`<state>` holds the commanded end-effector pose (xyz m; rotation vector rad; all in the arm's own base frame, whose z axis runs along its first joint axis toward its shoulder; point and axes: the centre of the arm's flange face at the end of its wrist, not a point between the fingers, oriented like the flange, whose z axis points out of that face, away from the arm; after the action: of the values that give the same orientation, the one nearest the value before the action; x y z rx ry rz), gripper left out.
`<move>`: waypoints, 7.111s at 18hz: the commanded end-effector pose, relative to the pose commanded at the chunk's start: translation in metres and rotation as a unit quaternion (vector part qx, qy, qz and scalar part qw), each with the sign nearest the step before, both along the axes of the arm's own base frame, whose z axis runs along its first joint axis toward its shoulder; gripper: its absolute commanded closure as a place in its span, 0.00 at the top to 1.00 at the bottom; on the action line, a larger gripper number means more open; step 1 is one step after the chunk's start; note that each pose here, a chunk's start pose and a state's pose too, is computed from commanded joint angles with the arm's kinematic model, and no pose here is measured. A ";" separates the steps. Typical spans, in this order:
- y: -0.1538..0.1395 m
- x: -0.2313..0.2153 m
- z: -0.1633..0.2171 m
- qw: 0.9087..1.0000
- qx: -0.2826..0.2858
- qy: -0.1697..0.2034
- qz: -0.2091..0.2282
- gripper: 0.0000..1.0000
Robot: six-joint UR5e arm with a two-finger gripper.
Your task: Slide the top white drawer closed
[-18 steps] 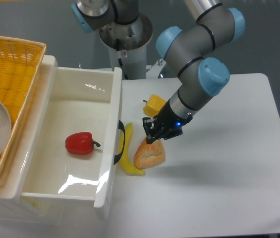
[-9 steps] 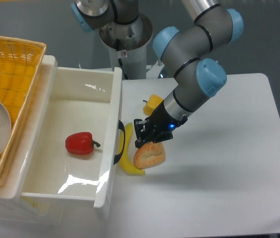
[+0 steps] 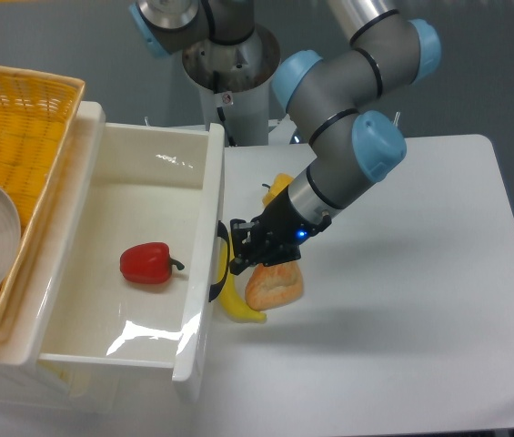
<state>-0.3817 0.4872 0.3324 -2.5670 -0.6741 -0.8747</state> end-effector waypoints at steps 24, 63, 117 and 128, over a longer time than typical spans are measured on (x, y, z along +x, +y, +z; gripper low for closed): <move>0.030 0.056 0.024 1.000 -0.002 -0.011 -0.018 0.08; 0.072 0.123 0.022 0.998 -0.014 -0.015 -0.058 0.12; -0.169 -0.143 0.001 0.963 -0.165 0.211 -0.025 0.46; -0.149 -0.144 -0.014 0.933 -0.182 0.277 -0.138 0.56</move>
<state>-0.5253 0.3379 0.3180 -3.0849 -0.3284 -0.0558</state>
